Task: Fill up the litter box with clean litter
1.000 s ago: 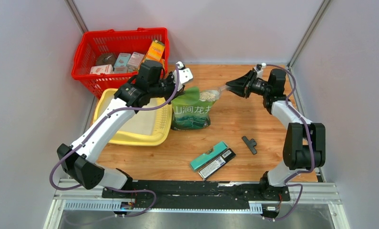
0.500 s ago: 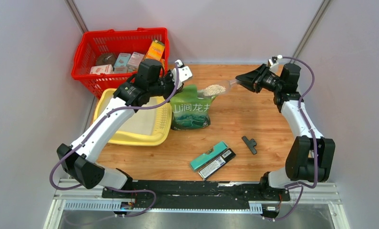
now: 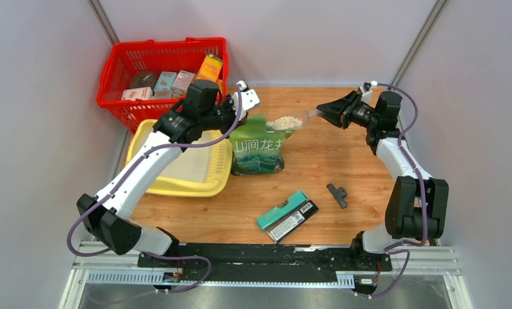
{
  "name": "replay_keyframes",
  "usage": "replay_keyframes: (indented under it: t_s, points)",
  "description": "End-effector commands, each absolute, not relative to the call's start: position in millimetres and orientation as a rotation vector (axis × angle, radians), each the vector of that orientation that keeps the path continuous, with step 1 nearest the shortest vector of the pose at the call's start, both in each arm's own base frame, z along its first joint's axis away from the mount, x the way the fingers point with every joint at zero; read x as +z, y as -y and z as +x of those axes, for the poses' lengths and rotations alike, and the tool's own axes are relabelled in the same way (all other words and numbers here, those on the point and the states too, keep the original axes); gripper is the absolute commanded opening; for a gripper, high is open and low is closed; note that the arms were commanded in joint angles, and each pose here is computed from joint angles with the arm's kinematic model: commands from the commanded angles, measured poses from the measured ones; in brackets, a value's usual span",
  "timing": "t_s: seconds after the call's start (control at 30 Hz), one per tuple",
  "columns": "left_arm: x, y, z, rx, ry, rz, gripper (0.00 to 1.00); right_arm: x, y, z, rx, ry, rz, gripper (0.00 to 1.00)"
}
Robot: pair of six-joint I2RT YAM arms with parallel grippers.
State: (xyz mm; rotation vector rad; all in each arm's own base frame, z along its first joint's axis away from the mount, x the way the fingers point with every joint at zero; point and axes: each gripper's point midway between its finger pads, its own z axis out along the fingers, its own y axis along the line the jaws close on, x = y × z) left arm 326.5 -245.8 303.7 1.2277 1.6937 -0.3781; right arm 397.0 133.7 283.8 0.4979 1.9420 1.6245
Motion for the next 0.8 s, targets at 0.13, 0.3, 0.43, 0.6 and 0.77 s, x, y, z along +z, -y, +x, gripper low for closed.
replay_keyframes:
  t_s: [0.13, 0.3, 0.43, 0.6, 0.77]
  points:
    - [326, 234, 329, -0.321, -1.652, 1.201, 0.00, 297, -140, 388, 1.731, -1.894, 0.412, 0.00]
    - [327, 232, 330, -0.299, -1.647, 1.212, 0.00, 307, -140, 387, 1.759, -1.873, 0.394, 0.00]
    - [326, 231, 330, -0.286, -1.643, 1.218, 0.00, 317, -142, 384, 1.767, -1.868, 0.360, 0.00]
    - [326, 230, 337, -0.266, -1.649, 1.195, 0.00, 322, -143, 379, 1.780, -1.876, 0.332, 0.00]
    - [326, 231, 347, -0.239, -1.657, 1.183, 0.00, 329, -144, 376, 1.788, -1.870, 0.332, 0.00]
